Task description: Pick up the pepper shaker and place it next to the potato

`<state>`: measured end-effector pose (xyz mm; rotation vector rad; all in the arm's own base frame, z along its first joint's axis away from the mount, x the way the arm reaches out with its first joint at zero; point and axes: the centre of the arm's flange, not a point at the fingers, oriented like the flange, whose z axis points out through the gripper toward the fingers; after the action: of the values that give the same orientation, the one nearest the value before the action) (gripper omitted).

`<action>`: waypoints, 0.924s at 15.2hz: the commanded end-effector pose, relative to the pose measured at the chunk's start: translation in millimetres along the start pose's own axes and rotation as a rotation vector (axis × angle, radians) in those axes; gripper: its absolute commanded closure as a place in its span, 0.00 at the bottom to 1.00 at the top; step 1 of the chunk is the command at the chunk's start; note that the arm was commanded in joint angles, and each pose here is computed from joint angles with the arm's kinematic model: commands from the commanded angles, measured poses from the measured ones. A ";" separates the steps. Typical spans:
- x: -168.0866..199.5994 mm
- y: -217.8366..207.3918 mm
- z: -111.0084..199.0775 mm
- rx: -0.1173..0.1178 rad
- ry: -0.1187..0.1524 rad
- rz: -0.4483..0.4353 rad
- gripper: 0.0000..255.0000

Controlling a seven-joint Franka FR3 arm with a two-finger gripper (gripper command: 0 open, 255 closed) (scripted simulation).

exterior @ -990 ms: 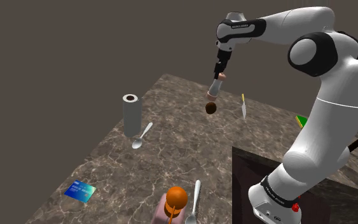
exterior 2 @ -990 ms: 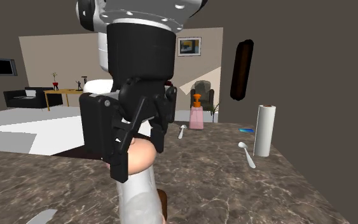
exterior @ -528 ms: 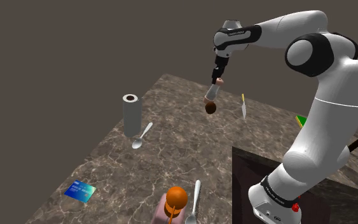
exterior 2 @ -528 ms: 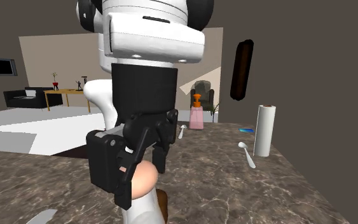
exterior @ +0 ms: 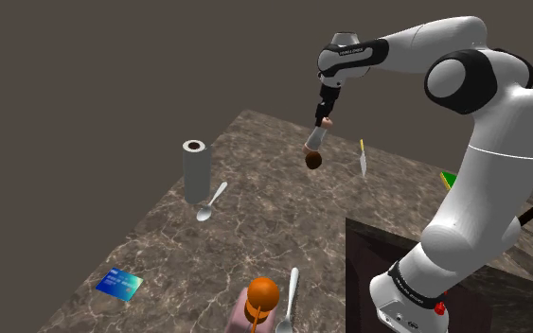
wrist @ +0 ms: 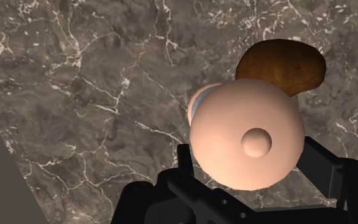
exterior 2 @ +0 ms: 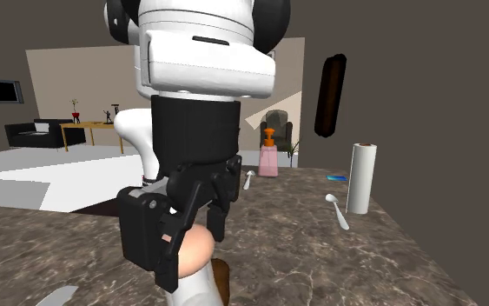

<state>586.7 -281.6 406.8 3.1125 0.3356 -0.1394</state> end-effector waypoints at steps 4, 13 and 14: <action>0.0 0.0 -0.1 0.000 0.000 0.000 0.00; 0.0 0.0 -50.1 0.000 0.000 0.000 0.00; 0.0 0.0 -50.1 0.000 0.000 0.000 0.00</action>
<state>590.8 -280.6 455.8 3.1123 0.3356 -0.1385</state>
